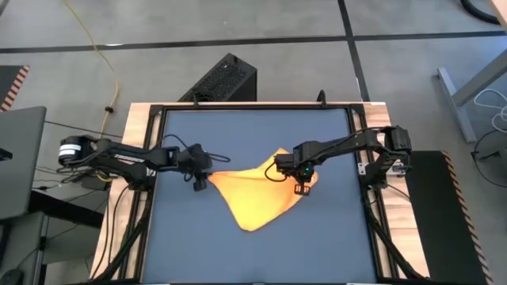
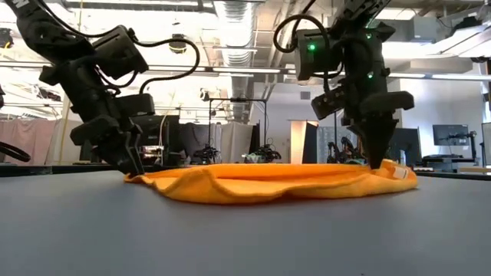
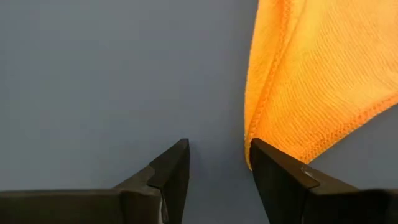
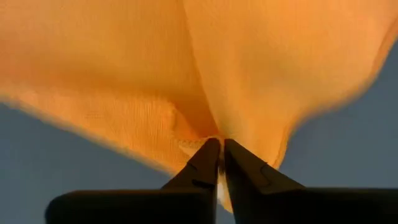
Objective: Roll towel into tight, uniform cylinder
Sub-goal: Roll the orange microfiber cloth
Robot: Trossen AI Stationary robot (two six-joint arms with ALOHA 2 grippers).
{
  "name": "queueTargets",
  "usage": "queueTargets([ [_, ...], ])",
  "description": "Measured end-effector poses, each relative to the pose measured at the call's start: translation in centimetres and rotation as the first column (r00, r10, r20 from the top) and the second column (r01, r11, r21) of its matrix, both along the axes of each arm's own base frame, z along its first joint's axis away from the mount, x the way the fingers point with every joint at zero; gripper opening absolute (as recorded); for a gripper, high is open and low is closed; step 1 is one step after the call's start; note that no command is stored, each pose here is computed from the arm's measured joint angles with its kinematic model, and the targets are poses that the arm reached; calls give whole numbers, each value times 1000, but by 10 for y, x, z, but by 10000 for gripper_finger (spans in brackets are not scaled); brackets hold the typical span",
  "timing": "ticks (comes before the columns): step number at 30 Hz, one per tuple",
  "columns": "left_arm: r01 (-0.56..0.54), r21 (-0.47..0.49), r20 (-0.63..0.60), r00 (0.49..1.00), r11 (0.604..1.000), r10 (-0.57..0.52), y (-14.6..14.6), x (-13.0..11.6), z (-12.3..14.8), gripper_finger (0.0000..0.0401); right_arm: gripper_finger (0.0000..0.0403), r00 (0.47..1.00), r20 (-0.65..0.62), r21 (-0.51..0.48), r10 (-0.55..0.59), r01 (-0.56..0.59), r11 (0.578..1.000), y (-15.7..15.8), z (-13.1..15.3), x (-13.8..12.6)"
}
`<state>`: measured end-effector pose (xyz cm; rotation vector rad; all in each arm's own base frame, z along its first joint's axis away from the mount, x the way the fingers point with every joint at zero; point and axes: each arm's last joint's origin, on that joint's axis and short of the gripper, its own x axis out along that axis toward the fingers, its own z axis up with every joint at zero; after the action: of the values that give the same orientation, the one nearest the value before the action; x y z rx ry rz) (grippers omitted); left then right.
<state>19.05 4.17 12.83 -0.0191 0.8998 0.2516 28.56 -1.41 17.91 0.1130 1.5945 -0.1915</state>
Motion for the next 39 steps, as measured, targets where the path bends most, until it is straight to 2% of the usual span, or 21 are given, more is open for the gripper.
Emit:
queueTargets([
  [9, 8, 21, -16, 1000, 1000, -8, 3, -1, 0, 158, 136, 999, 20, -32, 43, -43, 999, -4, 0, 2],
  [12, -29, 55, -42, 999, 998, 31, 8, -4, -1, 158, 157, 996, 9, -30, 93, -92, 995, -4, 0, 2],
  [15, -78, 74, -46, 996, 994, 81, 14, -6, -1, 158, 162, 991, -6, -31, 133, -133, 991, -4, 0, 0],
  [20, -105, 60, -29, 994, 993, 107, 19, -6, 0, 158, 134, 990, 7, -50, 142, -141, 989, -5, 0, 2],
  [26, -109, 69, 8, 994, 992, 108, 20, -4, 2, 158, 72, 988, 32, -49, 151, -150, 988, -5, 0, 5],
  [30, -138, 111, 86, 988, 984, 129, 20, -5, 16, 158, 21, 988, 38, -3, 150, -150, 989, -3, 0, 4],
  [33, -149, 114, 171, 977, 982, 128, 18, -12, 33, 158, 13, 988, 36, 15, 150, -151, 988, -2, 0, 4],
  [36, -119, 13, 273, 956, 993, 111, 13, -19, 48, 158, 20, 988, 42, 13, 150, -150, 989, 1, 0, 5],
  [39, 62, -162, 373, 928, 985, 3, -4, -19, 58, 158, 18, 986, 67, 9, 154, -154, 988, 2, 0, 7],
])
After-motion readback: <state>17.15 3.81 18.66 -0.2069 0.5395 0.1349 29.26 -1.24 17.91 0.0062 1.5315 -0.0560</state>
